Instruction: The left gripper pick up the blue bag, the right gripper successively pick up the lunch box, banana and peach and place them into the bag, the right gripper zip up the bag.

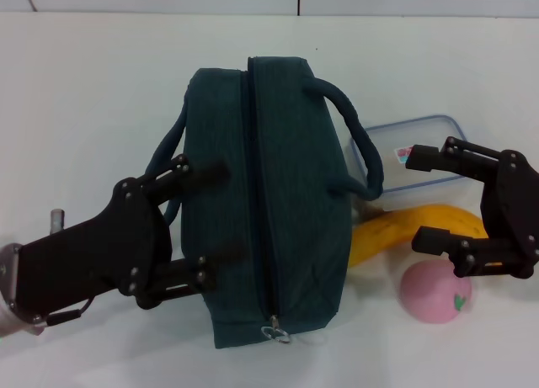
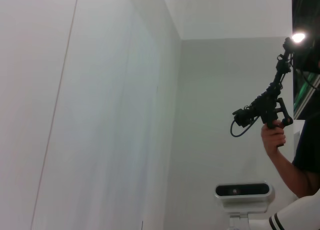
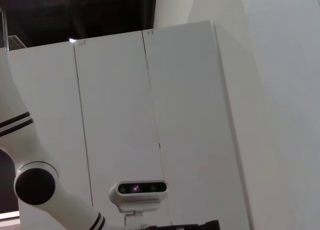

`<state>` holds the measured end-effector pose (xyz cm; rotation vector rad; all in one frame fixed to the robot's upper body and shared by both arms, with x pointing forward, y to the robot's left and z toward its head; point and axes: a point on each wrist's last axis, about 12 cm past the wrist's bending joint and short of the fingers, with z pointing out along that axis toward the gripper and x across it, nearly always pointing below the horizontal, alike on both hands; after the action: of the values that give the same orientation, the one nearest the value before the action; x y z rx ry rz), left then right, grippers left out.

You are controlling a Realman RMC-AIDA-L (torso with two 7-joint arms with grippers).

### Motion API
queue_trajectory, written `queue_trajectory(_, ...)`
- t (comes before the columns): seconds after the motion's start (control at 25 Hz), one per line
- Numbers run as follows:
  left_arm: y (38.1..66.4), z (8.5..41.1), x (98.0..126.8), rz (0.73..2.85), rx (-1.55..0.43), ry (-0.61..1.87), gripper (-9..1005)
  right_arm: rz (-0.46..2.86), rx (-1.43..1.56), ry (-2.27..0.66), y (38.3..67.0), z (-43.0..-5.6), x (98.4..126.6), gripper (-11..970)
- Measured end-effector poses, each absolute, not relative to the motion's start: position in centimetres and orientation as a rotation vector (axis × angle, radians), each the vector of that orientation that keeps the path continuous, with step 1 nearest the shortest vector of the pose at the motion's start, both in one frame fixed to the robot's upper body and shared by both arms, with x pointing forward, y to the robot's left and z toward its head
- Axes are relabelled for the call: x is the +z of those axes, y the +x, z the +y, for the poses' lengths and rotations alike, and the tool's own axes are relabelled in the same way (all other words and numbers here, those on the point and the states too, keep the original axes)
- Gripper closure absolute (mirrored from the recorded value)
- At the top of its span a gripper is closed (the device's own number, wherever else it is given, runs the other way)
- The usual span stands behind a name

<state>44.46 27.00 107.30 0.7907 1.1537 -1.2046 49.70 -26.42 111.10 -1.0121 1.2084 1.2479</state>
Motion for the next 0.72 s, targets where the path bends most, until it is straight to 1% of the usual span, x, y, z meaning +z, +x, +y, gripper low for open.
queue_trajectory(0.52, 44.5, 27.2, 107.5, 1.138, -1.197, 0.783, 177, 1.21, 1.252, -0.995, 49.6, -26.3, 110.9, 87)
queue_trajectory(0.6, 45.0, 27.7, 107.9, 1.158, -1.215, 0.726, 178, 1.207, 1.252, -0.994, 49.6, -26.3, 110.9, 87)
queue_trajectory(0.72, 47.0, 29.6, 109.0, 1.251, -1.246, 0.581, 181, 1.205, 1.255, -0.992, 49.6, -26.3, 111.0, 88)
